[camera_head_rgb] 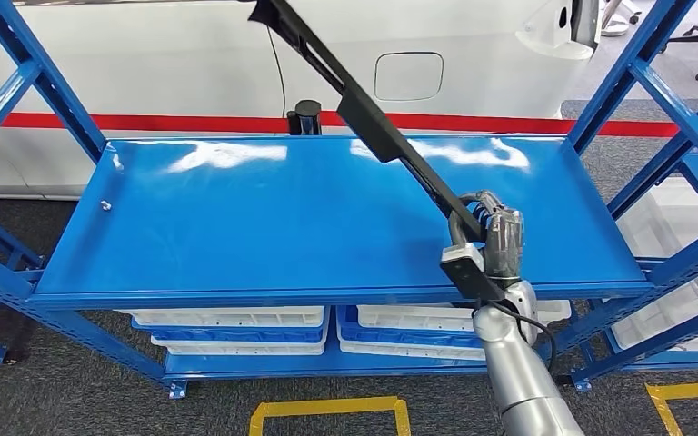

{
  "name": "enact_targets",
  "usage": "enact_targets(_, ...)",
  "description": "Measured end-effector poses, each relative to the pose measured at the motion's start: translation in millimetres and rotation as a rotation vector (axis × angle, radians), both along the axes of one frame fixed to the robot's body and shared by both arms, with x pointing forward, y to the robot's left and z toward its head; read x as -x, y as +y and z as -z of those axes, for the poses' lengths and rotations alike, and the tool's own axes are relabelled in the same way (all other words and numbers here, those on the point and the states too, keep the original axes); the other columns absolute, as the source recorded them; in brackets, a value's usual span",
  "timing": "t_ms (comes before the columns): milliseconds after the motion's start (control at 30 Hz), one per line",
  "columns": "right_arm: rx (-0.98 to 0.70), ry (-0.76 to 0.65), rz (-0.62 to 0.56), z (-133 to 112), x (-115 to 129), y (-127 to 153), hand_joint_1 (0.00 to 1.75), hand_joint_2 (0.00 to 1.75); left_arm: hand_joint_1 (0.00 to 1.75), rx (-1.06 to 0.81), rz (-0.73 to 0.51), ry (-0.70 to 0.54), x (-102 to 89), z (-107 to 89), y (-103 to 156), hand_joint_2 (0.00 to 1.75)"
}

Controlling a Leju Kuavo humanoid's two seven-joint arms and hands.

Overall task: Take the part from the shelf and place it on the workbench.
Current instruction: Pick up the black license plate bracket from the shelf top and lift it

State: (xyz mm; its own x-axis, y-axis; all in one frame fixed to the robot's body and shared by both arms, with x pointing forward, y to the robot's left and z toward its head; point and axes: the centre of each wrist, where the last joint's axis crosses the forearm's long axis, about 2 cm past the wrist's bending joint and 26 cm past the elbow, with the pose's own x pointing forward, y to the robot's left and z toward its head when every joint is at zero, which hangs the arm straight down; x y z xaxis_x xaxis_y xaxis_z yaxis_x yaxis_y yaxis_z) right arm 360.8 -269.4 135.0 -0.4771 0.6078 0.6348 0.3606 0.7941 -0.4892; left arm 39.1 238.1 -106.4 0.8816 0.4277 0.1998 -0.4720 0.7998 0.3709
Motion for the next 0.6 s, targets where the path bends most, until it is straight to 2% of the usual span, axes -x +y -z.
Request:
enact_targets(267, -0.342, -0.146, -0.296, -31, 35, 0, 1.75, 1.75, 0.0, 0.0, -0.037, 0.018, 0.8, -0.5, -4, 1.75)
enact_targets(433, -0.424, -0.218, -0.426, -47, 62, 1, 1.75, 1.75, 0.0, 0.008, -0.046, 0.009, 1.0, -0.4, -4, 1.75)
enact_targets(600, -0.44, -0.268, -0.473, -58, 78, 1, 1.75, 1.75, 0.0, 0.013, -0.043, -0.005, 0.5, -0.4, -5, 1.75)
